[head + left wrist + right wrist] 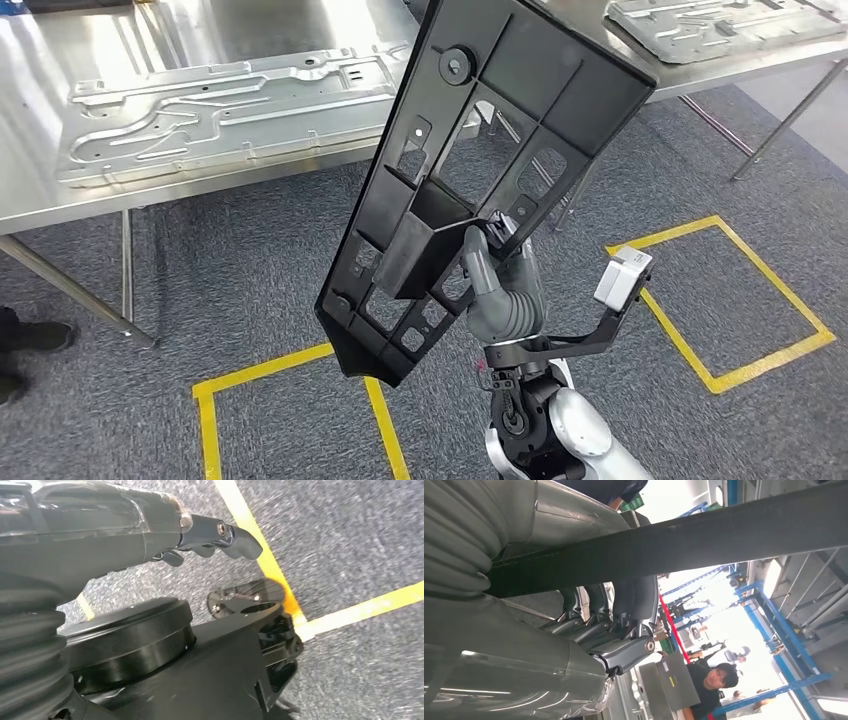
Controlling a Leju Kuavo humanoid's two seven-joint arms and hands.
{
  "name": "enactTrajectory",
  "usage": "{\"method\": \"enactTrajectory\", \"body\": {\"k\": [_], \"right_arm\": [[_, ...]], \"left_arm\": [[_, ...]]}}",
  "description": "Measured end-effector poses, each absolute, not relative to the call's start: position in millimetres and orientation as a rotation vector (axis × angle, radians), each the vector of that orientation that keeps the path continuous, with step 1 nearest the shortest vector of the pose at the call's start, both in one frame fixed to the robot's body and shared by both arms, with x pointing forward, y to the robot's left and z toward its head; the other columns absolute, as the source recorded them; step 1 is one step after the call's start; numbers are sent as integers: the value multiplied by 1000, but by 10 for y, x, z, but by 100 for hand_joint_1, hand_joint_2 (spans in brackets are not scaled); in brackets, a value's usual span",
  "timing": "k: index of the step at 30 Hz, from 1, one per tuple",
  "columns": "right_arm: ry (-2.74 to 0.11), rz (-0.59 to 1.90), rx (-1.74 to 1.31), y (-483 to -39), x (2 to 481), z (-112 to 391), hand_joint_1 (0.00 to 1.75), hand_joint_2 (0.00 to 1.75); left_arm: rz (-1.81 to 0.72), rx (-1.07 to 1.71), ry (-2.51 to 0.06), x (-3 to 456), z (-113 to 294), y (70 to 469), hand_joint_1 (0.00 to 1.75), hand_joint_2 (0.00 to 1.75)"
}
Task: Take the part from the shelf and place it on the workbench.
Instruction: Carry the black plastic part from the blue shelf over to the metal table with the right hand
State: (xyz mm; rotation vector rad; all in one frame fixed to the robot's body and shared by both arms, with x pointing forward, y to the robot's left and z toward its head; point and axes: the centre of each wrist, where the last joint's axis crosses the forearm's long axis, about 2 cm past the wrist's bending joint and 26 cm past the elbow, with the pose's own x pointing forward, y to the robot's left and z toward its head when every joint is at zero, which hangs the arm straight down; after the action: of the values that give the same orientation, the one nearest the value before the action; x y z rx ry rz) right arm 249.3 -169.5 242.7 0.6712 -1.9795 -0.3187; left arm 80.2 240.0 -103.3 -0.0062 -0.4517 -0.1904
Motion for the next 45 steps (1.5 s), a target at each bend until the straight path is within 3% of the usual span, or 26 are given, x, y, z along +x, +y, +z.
{"method": "enactTrajectory", "body": {"k": [19,30,45], "right_arm": [[-1927,-316,649,-1861,2326,2212,175,175],[-1871,-188,771,-1359,2482,2247,175,175],[-1830,-161,779,-1203,2487,2166,175,175]], "left_arm": [[-209,-2,-450,823,-1009,2238,0,175],[-183,0,-449,883,-1012,2355,0,175],[-187,5,-462,965,-995,2363,0,175]]}}
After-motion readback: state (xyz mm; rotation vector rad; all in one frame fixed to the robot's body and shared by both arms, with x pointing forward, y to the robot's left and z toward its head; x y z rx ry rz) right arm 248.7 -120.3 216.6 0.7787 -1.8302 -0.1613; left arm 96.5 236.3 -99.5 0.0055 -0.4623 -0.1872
